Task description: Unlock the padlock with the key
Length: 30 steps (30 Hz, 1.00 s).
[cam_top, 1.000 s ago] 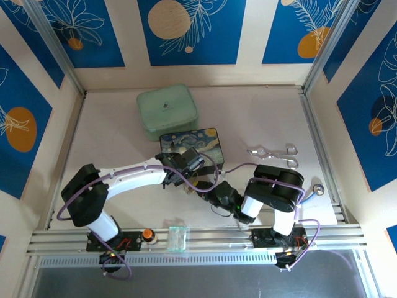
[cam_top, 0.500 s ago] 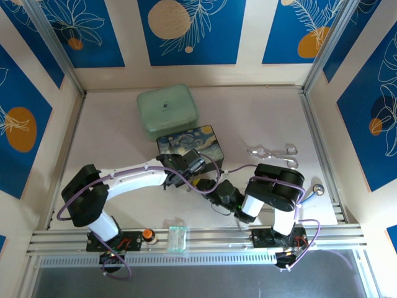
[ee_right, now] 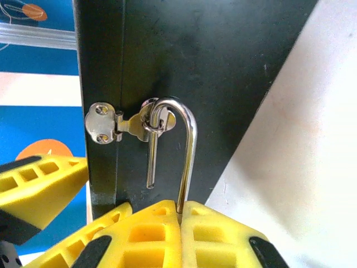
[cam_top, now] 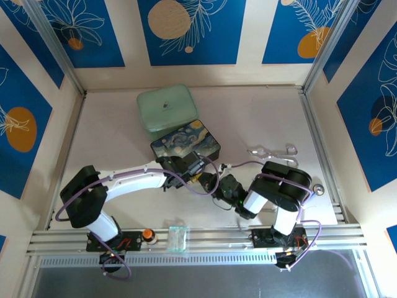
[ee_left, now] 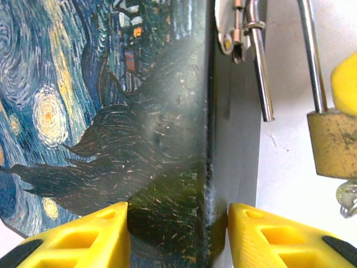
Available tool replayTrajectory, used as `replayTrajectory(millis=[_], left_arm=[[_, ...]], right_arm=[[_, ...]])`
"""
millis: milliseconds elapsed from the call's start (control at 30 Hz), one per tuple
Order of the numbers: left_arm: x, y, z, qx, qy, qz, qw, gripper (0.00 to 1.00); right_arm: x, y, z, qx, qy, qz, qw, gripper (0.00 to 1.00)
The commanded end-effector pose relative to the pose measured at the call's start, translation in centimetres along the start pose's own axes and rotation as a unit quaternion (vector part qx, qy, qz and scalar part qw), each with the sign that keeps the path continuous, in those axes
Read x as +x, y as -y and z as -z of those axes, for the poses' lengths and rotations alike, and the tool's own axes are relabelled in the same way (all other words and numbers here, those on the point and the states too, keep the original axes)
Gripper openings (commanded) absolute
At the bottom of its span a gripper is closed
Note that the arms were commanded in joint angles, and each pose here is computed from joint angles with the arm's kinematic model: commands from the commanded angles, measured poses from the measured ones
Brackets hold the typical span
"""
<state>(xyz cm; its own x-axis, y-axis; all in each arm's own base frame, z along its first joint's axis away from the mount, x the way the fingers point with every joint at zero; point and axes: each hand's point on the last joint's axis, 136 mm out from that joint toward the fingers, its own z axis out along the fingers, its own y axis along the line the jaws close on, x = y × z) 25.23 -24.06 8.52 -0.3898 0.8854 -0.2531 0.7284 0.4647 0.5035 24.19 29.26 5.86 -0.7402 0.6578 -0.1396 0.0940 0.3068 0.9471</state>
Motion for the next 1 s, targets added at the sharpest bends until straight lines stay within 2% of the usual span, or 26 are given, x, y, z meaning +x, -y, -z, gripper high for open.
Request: replayTrajectory(millis=[0, 200, 500, 767, 967], left_arm=[[6.2, 6.2, -1.6, 0.116, -0.106, -0.065, 0.985, 0.45], [6.6, 6.0, -1.7, 0.108, -0.114, -0.072, 0.985, 0.45], [7.0, 6.5, -2.2, 0.109, -0.124, -0.078, 0.983, 0.45], [6.7, 6.6, -2.4, 0.110, -0.122, -0.081, 0.983, 0.45], [7.0, 6.5, -2.2, 0.109, -0.123, -0.079, 0.983, 0.45]], right_arm=[[-2.8, -1.2, -0.3, -0.028, 0.053, -0.014, 0.998, 0.00], [-4.0, -0.6, -0.3, -0.022, 0.059, -0.005, 0.998, 0.00], [-5.2, -2.8, -0.2, -0.053, 0.064, -0.024, 0.996, 0.00], [-2.8, -4.6, -0.6, -0.071, 0.047, 0.000, 0.996, 0.00], [-4.5, -1.0, -0.6, -0.014, 0.068, 0.007, 0.998, 0.00]])
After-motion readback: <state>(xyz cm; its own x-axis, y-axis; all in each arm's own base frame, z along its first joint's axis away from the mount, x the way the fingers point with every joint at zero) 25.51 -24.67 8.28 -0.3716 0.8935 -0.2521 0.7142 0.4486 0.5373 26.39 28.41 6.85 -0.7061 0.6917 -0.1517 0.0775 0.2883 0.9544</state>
